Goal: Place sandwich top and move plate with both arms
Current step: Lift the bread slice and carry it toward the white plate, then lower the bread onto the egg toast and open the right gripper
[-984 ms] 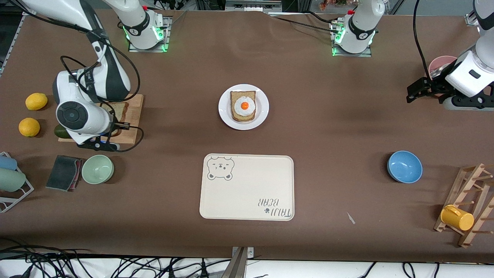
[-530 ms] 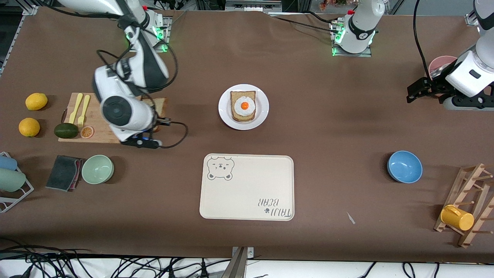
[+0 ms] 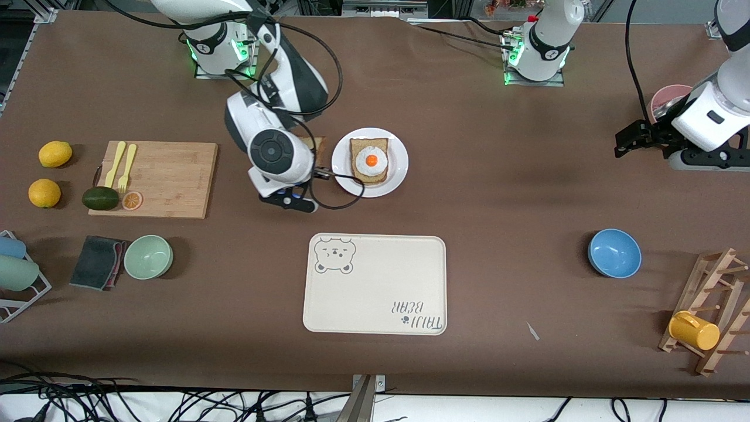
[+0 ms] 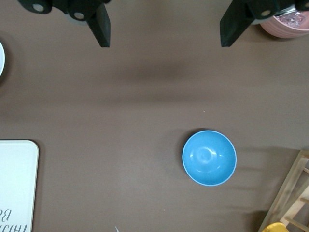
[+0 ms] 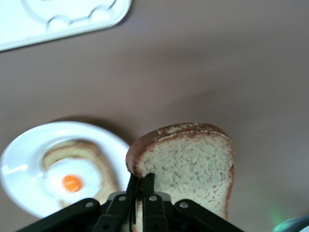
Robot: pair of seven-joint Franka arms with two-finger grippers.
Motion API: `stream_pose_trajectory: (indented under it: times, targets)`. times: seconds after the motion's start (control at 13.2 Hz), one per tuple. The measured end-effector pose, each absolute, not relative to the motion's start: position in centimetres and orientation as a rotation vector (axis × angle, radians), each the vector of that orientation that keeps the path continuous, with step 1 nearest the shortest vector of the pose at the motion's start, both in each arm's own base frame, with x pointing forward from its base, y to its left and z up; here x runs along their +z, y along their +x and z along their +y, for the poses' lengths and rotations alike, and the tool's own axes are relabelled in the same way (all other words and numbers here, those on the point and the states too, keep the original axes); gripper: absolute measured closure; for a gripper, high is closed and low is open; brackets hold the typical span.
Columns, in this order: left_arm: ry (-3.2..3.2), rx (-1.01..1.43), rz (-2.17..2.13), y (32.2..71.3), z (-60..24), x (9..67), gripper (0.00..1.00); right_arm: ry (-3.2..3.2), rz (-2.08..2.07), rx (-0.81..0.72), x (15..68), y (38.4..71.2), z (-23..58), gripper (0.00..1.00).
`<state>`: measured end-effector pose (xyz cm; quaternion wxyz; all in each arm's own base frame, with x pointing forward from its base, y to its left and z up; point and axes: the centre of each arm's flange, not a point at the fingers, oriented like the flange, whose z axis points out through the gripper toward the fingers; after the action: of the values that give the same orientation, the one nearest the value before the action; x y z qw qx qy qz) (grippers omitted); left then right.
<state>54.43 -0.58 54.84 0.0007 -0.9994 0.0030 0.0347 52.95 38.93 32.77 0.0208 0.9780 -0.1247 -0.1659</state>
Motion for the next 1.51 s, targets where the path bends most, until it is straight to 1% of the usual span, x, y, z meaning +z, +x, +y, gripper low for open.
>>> stream_pose_trajectory:
  times: [0.23, 0.61, 0.91, 1.14, 1.21, 1.29, 1.36, 1.51]
  targets:
    - [-3.138, 0.128, 0.009, 54.7, -0.6, 54.2, 0.00, 3.036, -0.342, -0.529, 32.0, 50.1, 43.3, 0.93]
    - [-3.138, 0.126, 0.008, 54.7, -0.5, 54.2, 0.00, 3.090, -0.297, -0.432, 29.1, 46.8, 49.1, 0.93]
    - [-3.138, 0.122, 0.005, 54.7, -0.4, 54.4, 0.00, 3.105, -0.295, -0.396, 25.9, 45.5, 51.2, 0.93]
    - [-3.139, 0.119, 0.004, 54.7, -0.4, 54.5, 0.00, 3.104, -0.289, -0.389, 25.1, 45.2, 51.5, 0.93]
    - [-3.139, 0.118, 0.004, 54.7, -0.4, 54.5, 0.00, 3.102, -0.283, -0.380, 25.1, 45.3, 51.5, 0.88]
    - [-3.139, 0.117, 0.004, 54.7, -0.4, 54.5, 0.00, 3.103, -0.270, -0.352, 25.1, 45.5, 51.5, 0.80]
    - [-3.139, 0.117, 0.003, 54.6, -0.4, 54.5, 0.00, 3.111, -0.257, -0.315, 25.3, 45.7, 51.6, 0.68]
    - [-3.139, 0.117, 0.003, 54.6, -0.4, 54.5, 0.00, 3.126, -0.261, -0.266, 25.6, 46.1, 51.7, 0.50]
